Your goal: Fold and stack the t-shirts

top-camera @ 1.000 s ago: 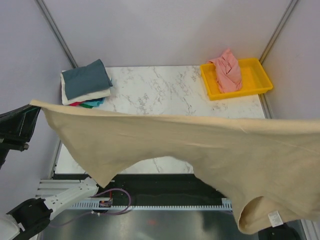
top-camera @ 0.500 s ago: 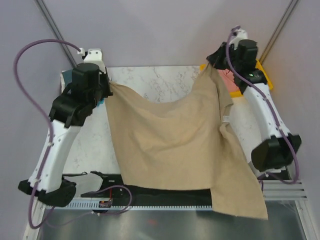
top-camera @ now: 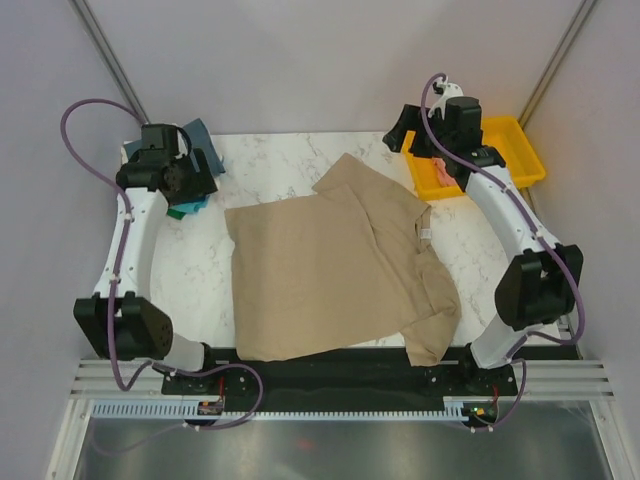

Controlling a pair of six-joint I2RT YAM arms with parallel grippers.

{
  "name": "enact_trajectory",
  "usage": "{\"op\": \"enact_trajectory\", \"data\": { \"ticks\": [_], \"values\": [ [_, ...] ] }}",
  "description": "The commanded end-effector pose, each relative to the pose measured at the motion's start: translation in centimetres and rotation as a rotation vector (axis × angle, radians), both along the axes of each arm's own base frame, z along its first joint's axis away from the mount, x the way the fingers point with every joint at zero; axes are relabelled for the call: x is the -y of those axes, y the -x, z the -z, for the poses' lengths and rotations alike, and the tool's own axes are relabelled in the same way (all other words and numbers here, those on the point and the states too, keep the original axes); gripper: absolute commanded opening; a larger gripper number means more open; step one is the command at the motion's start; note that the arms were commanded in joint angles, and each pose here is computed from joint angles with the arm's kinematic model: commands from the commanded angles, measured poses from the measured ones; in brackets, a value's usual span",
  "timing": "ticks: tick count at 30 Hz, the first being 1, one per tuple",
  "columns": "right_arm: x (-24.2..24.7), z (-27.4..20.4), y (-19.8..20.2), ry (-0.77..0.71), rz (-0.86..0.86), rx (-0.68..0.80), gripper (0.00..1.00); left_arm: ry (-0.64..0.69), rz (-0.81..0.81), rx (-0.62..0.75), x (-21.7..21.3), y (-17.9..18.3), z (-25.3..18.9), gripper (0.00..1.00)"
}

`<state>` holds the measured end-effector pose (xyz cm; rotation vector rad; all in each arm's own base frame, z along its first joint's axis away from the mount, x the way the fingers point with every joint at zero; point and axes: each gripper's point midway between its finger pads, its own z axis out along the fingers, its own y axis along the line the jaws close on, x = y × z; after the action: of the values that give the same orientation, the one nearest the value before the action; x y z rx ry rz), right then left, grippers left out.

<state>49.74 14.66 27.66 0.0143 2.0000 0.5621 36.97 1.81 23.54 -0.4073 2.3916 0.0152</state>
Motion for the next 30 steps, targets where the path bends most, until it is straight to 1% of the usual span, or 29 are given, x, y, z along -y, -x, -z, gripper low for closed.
{"op": "enact_trajectory", "data": {
  "ticks": [1, 2, 4, 5, 7, 8, 9, 10, 11, 12, 13, 14, 15, 16, 17, 18, 19, 20, 22, 23, 26, 27, 28, 30],
  "values": [
    [-0.7, -0.7, 2.2, -0.035, -0.027, 0.046, 0.98, 0.109, 0.043, 0.12, 2.7, 1.6, -2.1, 0.87],
    [-1.1, 0.1, 2.6, -0.045, -0.042, 0.027, 0.98, 0.146, 0.082, 0.118, 4.3, 1.9, -1.5, 0.86],
    [-1.9, 3.0, 3.2, -0.054, -0.061, -0.038, 0.98, 0.206, 0.092, 0.103, 5.9, 2.4, 0.0, 0.84],
    [-2.8, 4.0, 3.5, -0.052, -0.081, -0.058, 0.98, 0.223, 0.09, 0.067, 6.5, 2.7, 2.3, 0.84],
    [-3.9, 6.5, 3.4, -0.041, -0.1, -0.115, 0.97, 0.265, 0.107, 0.02, 8.9, 3.1, 4.5, 0.82],
    [-5.0, 7.6, 3.7, -0.031, -0.121, -0.147, 0.97, 0.27, 0.13, -0.026, 10.3, 3.4, 6.8, 0.81],
    [-5.4, 9.9, 3.4, -0.015, -0.125, -0.199, 0.97, 0.284, 0.123, -0.046, 11.1, 3.5, 7.7, 0.81],
    [-5.7, 10.2, 2.9, -0.003, -0.119, -0.216, 0.97, 0.285, 0.129, -0.056, 11.8, 3.4, 8.3, 0.81],
    [-6.2, 11.1, 2.7, 0.003, -0.118, -0.238, 0.96, 0.279, 0.119, -0.105, 12.2, 3.3, 10.4, 0.81],
    [-6.3, 13.3, 2.2, 0.013, -0.11, -0.284, 0.96, 0.298, 0.123, -0.097, 13.0, 2.7, 10.8, 0.81],
    [-6.8, 13.3, 1.6, 0.009, -0.121, -0.287, 0.96, 0.315, 0.118, -0.148, 13.5, 2.4, 12.9, 0.81],
    [-7.0, 15.6, 1.1, 0.024, -0.13, -0.328, 0.96, 0.322, 0.117, -0.153, 13.7, 1.7, 13.6, 0.8],
    [-7.2, 15.4, 0.4, 0.029, -0.13, -0.326, 0.96, 0.316, 0.11, -0.157, 13.8, 0.7, 14.0, 0.8],
    [-7.2, 16.3, 0.0, 0.045, -0.133, -0.339, 0.96, 0.295, 0.1, -0.208, 13.7, 0.2, 16.1, 0.8],
    [-7.2, 18.2, -0.3, 0.058, -0.133, -0.374, 0.96, 0.276, 0.095, -0.225, 13.6, -0.4, 17.0, 0.8],
    [-7.4, 18.0, -1.1, 0.062, -0.133, -0.368, 0.96, 0.26, 0.092, -0.217, 13.5, -1.6, 16.9, 0.8],
    [-7.4, 19.9, -1.4, 0.07, -0.129, -0.404, 0.96, 0.256, 0.089, -0.232, 13.2, -2.1, 17.6, 0.8],
    [-7.6, 20.4, -1.6, 0.071, -0.131, -0.412, 0.96, 0.252, 0.076, -0.286, 12.9, -2.3, 19.6, 0.79],
    [-7.7, 20.9, -2.4, 0.073, -0.126, -0.419, 0.96, 0.266, 0.06, -0.319, 12.3, -3.1, 20.3, 0.78],
    [-7.6, 22.5, -2.6, 0.081, -0.12, -0.448, 0.96, 0.254, 0.051, -0.344, 11.9, -3.0, 21.2, 0.78],
    [-7.4, 24.1, -3.7, 0.102, -0.097, -0.462, 0.96, 0.184, 0.013, -0.371, 9.0, -3.4, 21.9, 0.77],
    [-7.0, 24.6, -4.1, 0.101, -0.08, -0.47, 0.97, 0.133, -0.009, -0.355, 7.5, -4.3, 21.6, 0.77],
    [-6.5, 26.4, -4.3, 0.108, -0.059, -0.498, 0.97, 0.09, -0.02, -0.393, 5.9, -3.9, 21.8, 0.77],
    [-5.8, 26.4, -5.8, 0.076, -0.017, -0.5, 0.97, 0.013, -0.058, -0.411, 3.4, -4.9, 21.8, 0.77]
  ]
}}
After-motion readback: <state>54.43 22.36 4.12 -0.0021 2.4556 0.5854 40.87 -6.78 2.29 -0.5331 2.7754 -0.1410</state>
